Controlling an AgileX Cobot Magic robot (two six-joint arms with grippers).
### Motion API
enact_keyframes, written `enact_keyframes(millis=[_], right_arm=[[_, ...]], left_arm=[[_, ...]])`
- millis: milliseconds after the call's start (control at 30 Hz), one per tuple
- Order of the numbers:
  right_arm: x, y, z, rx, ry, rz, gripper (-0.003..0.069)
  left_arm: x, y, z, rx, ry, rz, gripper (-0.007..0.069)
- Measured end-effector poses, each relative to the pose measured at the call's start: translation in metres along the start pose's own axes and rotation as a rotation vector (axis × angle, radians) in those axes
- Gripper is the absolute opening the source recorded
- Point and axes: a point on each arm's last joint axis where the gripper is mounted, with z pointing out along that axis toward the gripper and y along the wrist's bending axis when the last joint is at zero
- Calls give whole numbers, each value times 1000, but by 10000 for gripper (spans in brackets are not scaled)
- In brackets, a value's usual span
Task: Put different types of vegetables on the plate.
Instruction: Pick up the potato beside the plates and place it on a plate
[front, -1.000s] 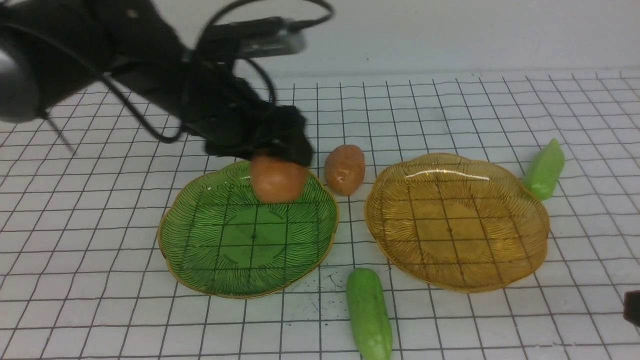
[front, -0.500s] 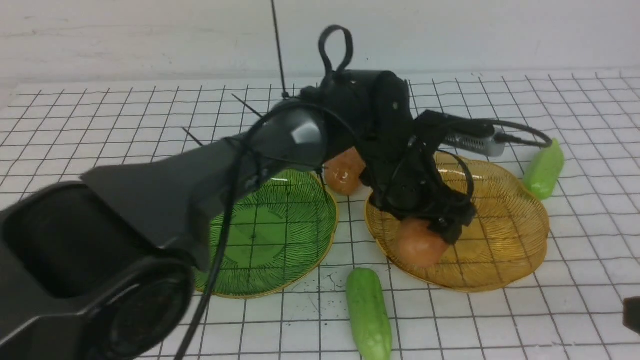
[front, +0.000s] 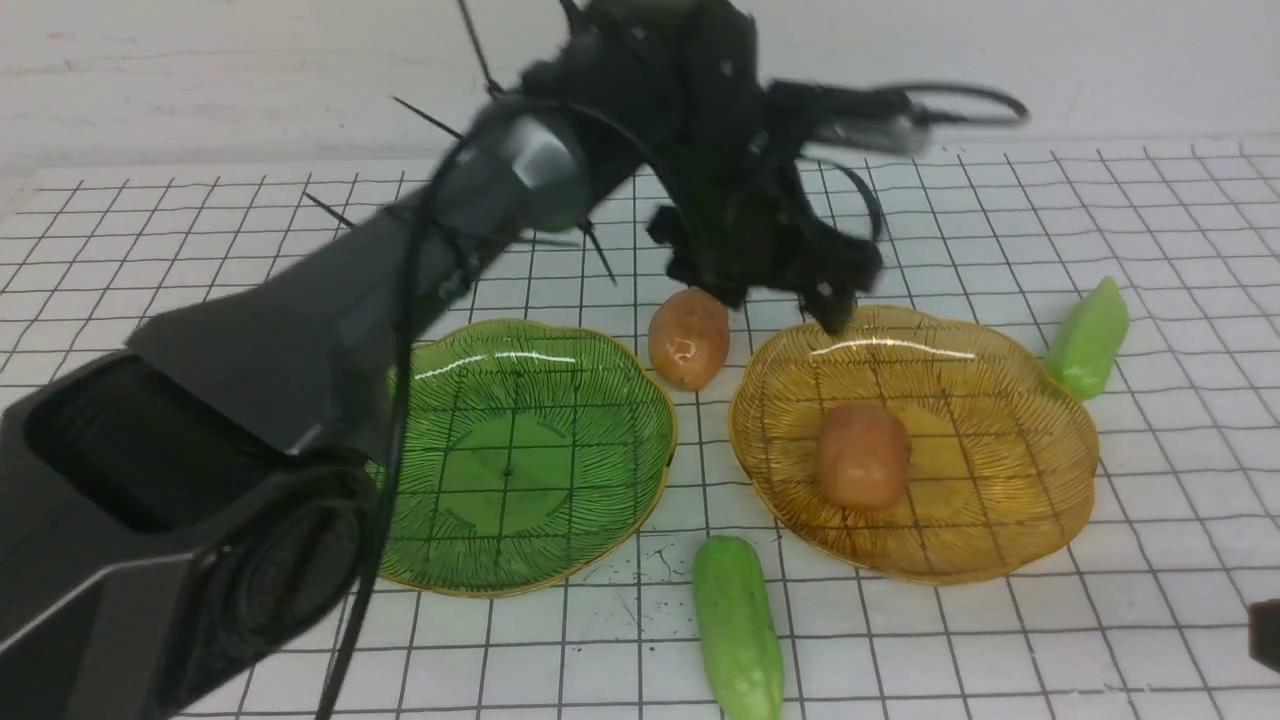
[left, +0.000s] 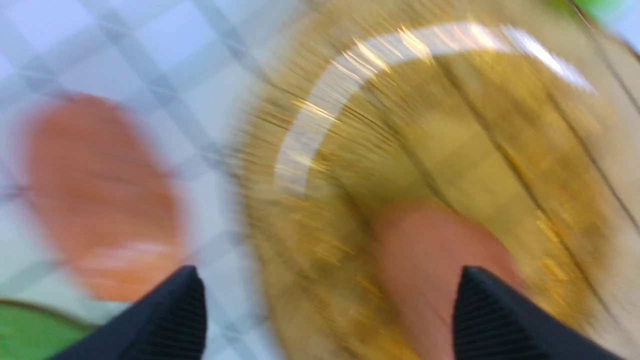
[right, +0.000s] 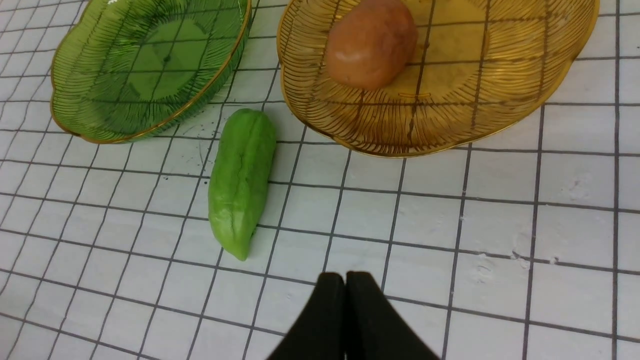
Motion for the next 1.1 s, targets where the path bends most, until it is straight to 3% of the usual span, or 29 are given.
enact_keyframes(millis=[33, 133, 300, 867, 933, 1033, 1100], right_arm=[[0, 0, 0, 1, 0, -1, -14], [1, 0, 0, 2, 7, -2, -14], [2, 0, 0, -2, 27, -3, -14], [5, 0, 0, -2, 56, -7, -14], [5, 0, 0, -2, 56, -7, -14], [5, 0, 0, -2, 56, -7, -14], [5, 0, 0, -3, 59, -7, -14]], left_arm=[[-1, 3, 0, -5, -3, -7, 572], [-11, 53, -1, -83, -84, -94, 503], [-8, 85, 23, -136, -95, -130, 496], [5, 72, 85, -92, -84, -87, 491], [5, 71, 85, -87, -83, -91, 478], [6, 69, 85, -68, -67, -106, 386], [6, 69, 84, -59, -65, -112, 384]])
